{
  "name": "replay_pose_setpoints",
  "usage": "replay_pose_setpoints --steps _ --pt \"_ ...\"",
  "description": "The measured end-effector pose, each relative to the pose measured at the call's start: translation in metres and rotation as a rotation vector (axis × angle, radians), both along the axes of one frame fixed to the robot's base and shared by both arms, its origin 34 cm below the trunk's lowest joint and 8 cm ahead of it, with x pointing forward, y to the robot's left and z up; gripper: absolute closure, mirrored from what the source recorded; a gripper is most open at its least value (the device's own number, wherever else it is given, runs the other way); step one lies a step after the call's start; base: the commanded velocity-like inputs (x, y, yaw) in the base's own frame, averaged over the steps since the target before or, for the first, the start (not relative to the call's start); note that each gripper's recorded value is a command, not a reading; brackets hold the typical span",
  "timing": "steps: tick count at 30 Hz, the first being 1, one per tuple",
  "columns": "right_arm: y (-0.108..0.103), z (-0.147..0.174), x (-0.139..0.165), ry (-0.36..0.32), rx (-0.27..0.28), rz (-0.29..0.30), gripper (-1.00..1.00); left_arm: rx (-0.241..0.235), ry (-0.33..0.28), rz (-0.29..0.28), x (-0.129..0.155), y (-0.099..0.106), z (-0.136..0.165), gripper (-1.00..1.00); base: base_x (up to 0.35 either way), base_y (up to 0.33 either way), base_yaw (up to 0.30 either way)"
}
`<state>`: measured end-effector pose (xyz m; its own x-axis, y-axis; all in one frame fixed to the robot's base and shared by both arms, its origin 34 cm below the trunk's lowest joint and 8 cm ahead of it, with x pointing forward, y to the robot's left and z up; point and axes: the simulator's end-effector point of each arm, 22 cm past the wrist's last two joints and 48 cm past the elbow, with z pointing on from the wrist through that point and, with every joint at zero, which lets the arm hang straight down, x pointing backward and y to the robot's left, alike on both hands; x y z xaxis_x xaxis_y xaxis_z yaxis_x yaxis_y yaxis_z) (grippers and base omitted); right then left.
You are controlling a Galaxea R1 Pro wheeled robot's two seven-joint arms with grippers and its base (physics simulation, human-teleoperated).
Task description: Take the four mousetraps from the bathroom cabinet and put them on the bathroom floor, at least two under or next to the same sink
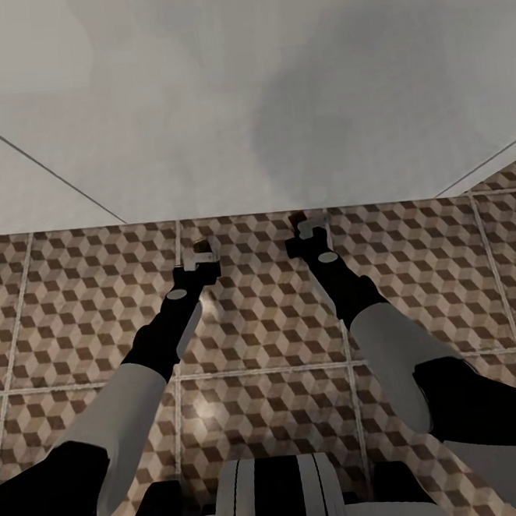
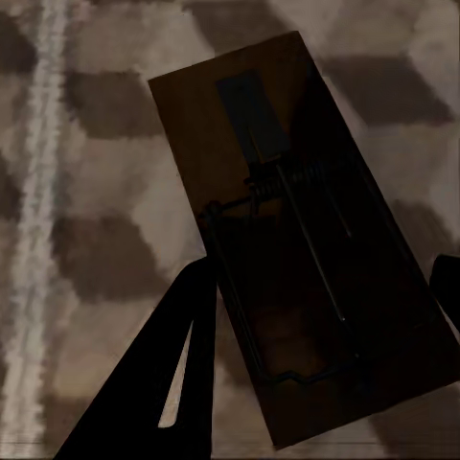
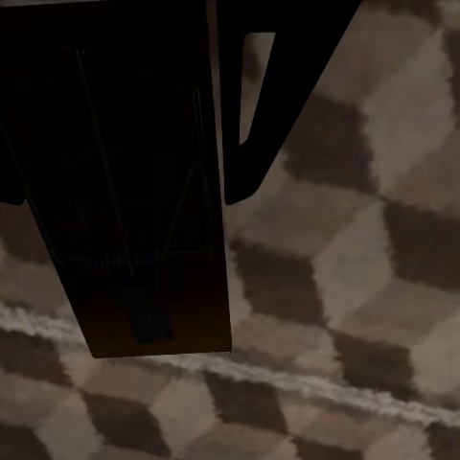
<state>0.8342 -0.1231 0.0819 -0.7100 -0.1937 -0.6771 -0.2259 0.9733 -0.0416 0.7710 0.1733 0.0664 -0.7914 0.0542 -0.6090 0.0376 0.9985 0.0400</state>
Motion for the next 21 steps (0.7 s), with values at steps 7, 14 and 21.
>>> replay_pose_setpoints --steps 7,14,21 --pt "0.001 -0.003 -0.007 -0.006 0.005 0.001 1.00 0.016 0.076 -0.003 -0.021 0.003 -0.020 1.00 0.000 0.000 0.000" --pt "0.002 -0.013 -0.021 0.011 0.008 0.005 1.00 0.019 0.082 -0.004 -0.018 0.004 -0.018 1.00 0.000 0.000 0.000" --pt "0.004 -0.024 -0.034 0.022 0.011 0.013 1.00 0.012 0.029 -0.002 0.011 0.000 0.001 1.00 0.000 0.000 0.000"
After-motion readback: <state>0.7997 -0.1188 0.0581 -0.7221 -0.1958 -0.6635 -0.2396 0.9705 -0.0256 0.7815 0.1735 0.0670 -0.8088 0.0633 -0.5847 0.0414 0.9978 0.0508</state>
